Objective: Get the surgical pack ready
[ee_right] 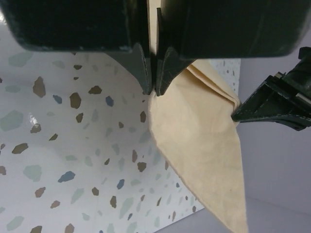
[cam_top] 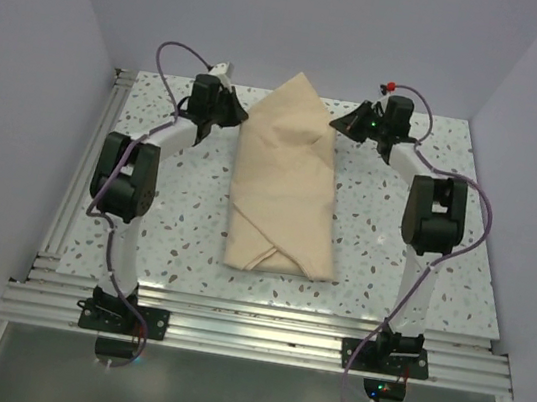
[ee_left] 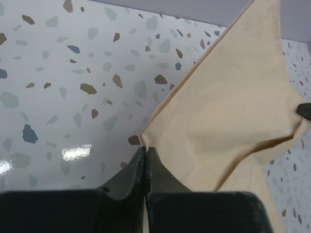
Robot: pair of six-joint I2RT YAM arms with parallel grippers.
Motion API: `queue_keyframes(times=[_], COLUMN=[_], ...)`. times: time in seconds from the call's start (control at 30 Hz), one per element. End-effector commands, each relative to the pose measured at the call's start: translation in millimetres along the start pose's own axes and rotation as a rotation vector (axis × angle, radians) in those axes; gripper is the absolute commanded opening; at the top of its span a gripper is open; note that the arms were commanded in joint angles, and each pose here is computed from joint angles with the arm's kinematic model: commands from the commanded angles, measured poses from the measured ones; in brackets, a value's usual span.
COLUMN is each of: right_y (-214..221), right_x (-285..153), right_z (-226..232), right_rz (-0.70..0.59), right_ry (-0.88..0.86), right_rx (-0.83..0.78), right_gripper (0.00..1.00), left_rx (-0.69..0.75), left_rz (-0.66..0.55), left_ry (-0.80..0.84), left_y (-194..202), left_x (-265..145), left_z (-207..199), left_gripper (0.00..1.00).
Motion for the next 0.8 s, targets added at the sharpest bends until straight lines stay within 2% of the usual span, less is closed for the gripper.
queue_keyframes(times=[0.0, 0.07, 0.3, 0.43, 0.77], right_y=[-12.5, -8.9, 15.7, 21.9, 54.3], right_x=[-36.6, -47.7, -93.9, -124.1, -181.1], right_z=[48.5, 53.0, 70.5, 88.3, 98.7], right_rz=[-0.054, -0.053, -0.037, -0.056, -0.055], right_ry=[-0.108, -0.106, -0.100, -0.112, -0.058], right_rx=[-0.070, -0.081, -0.105, -0.142, -0.202], right_gripper=[0.00, 0.00, 0.00, 0.00, 0.00], left_rx=[0.025, 0.021, 0.054, 0.079, 0.148], left_rz=[-0.101, -0.072, -0.086, -0.061, -0.050], left_ry=[0.073, 0.074, 0.104, 0.113, 0.106], left_y=[-33.5, -23.3, -16.9, -3.0, 7.9], left_x=[-41.5, -52.4, -109.1, -130.0, -187.0], left_z=[-29.3, -30.4, -57.5, -74.3, -104.2], left_gripper=[0.00, 0.00, 0.00, 0.00, 0.00])
Point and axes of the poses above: each gripper's point midway between its finger pads, its own x axis out along the fingers, its own z axis along the line the jaws close on, y = z × x, the point moved 5 cm from there along -x, back along the fingers, and after that the axes turned 1 degree about x, right-handed, at the moved point
